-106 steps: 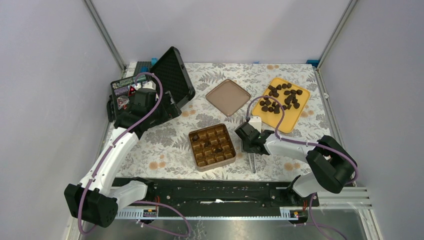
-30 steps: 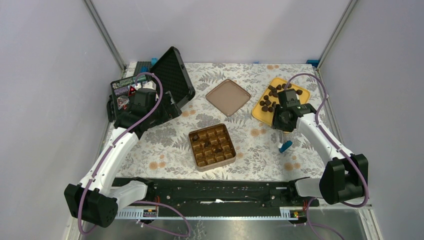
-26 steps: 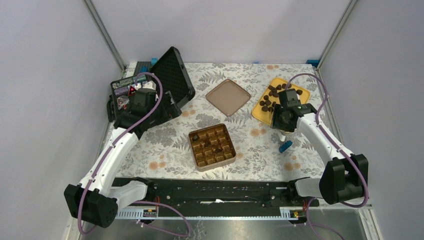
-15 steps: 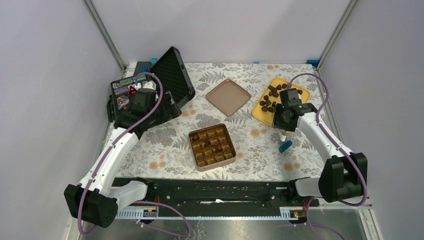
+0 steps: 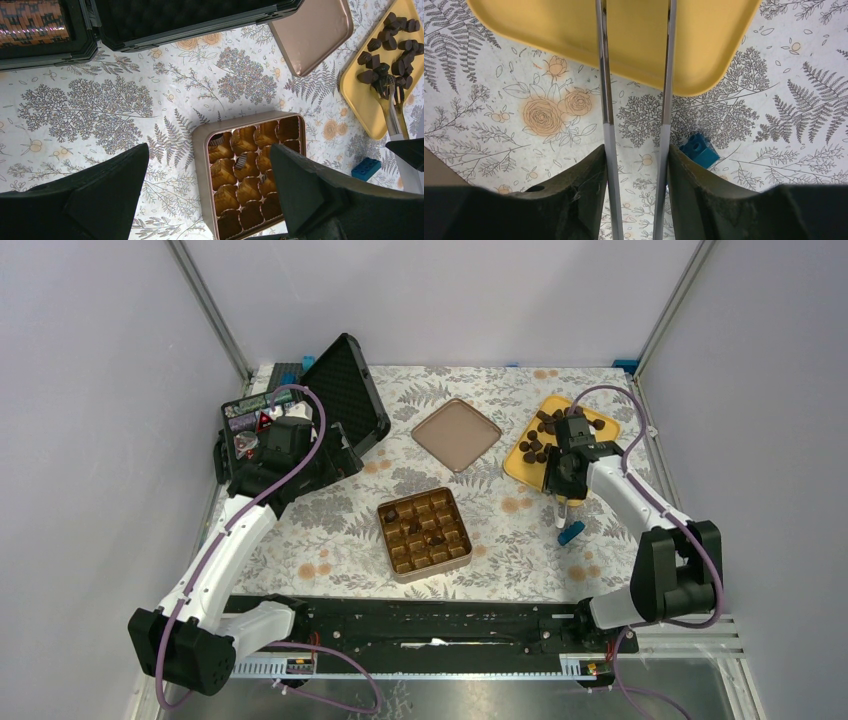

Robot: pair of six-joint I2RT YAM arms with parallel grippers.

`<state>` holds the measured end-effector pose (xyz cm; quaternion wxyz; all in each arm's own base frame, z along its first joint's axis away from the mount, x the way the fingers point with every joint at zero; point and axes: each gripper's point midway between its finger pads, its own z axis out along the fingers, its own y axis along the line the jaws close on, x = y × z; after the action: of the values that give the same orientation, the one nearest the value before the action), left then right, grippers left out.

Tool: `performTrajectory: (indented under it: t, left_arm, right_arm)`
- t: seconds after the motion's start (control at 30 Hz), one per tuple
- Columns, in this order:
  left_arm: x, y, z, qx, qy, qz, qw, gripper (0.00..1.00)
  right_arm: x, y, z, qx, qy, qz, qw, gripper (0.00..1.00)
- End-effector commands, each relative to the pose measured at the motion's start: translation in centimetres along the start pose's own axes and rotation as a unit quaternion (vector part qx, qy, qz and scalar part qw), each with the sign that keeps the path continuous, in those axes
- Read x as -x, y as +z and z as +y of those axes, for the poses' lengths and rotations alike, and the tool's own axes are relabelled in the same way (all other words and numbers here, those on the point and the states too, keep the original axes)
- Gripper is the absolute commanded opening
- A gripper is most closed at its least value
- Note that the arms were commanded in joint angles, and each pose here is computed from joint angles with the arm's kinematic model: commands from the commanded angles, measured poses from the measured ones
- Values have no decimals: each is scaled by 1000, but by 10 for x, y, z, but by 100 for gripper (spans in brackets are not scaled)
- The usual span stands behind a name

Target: Pack the chocolate

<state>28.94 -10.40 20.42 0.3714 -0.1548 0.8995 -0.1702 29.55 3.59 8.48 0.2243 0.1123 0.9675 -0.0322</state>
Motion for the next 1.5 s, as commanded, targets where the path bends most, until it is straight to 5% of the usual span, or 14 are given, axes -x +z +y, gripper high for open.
performTrajectory:
  t: [0.0, 0.17, 0.37, 0.77, 1.17, 1.47]
  left_arm:
    - [17, -9, -10, -20, 3, -29, 999, 99]
    - [15, -9, -9, -19, 2, -28, 999, 99]
    - [16, -9, -10, -20, 2, -27, 999, 99]
    - [24, -4, -15, -23, 6, -32, 999, 99]
    - [32, -5, -19, -24, 7, -39, 999, 99]
    - [34, -6, -15, -11, 5, -44, 999, 99]
  right_arm:
    - [28, -3, 1, -2, -2, -35, 999, 50]
    - [29, -2, 6, 11, 3, -37, 999, 38]
    - [30, -15, 5, 18, 20, -55, 998, 11]
    - [24, -106, 18, 131, 33, -111, 985, 5]
    - [-61, -203, 75, 315, -126, -25, 940, 3]
    - [-126, -213, 78, 349, -203, 77, 912, 5]
